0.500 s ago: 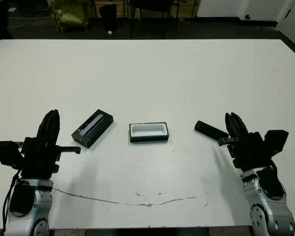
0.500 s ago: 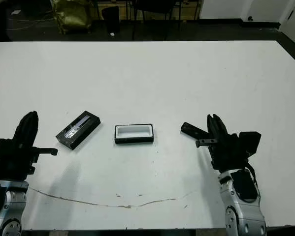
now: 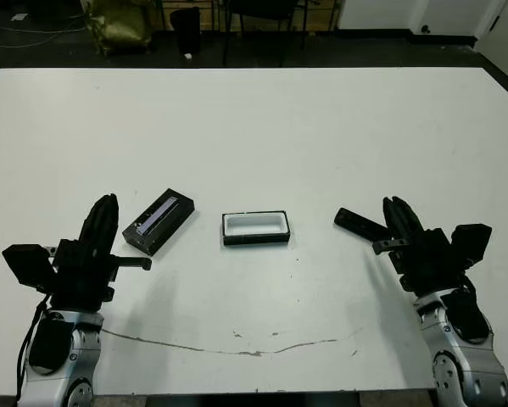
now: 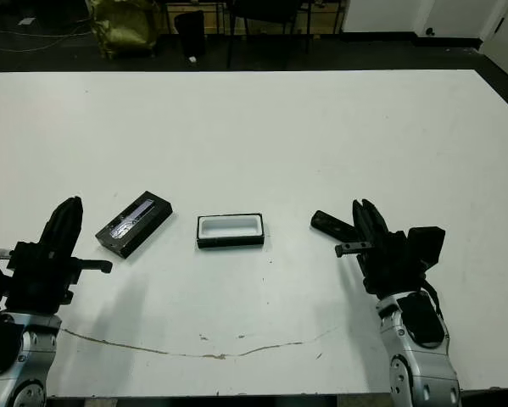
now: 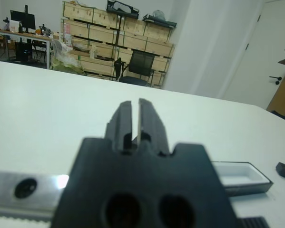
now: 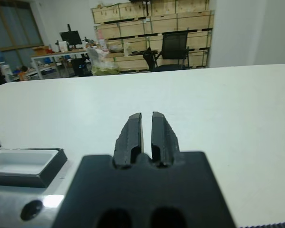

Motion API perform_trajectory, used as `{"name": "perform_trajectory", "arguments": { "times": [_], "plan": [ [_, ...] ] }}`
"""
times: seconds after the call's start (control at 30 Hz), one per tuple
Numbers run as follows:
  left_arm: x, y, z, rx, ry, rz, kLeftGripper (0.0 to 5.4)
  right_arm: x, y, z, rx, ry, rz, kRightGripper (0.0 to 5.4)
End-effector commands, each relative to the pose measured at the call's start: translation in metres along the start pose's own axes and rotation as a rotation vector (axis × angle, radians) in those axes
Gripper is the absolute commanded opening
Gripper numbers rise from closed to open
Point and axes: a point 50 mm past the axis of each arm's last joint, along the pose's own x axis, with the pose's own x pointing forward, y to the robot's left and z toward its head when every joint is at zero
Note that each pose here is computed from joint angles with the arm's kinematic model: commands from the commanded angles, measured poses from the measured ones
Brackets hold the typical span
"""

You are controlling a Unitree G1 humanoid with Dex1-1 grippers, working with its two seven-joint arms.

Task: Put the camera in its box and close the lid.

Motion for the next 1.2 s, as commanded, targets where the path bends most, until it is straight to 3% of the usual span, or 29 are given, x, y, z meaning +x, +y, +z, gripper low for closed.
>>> {"name": "perform_trajectory", "arguments": {
  "times": [0.03,0.3,0.53,0.83,1.2],
  "plan": [
    [-0.005,0.001,-0.006,-0.009,0.037,0.013,0.02,0.001,-0.007,0.007,-0.046,0.018,0.041,0.0],
    [-0.004,-0.001,-0.007,-0.015,0.044,0.0,0.02,0.016,-0.035,0.043,-0.153,-0.026,0.192,0.0],
    [-0.004,-0.002,-0.007,0.006,0.047,-0.005,0.0,0.027,-0.052,0.047,-0.159,0.054,0.285,0.22],
    [-0.002,-0.001,-0.006,-0.008,0.044,-0.013,0.0,0.034,-0.056,0.039,-0.257,0.198,0.438,2.12],
    [-0.004,0.001,-0.006,0.01,0.049,-0.003,0.0,0.031,-0.057,0.028,-0.244,0.286,0.556,4.57]
  ]
}}
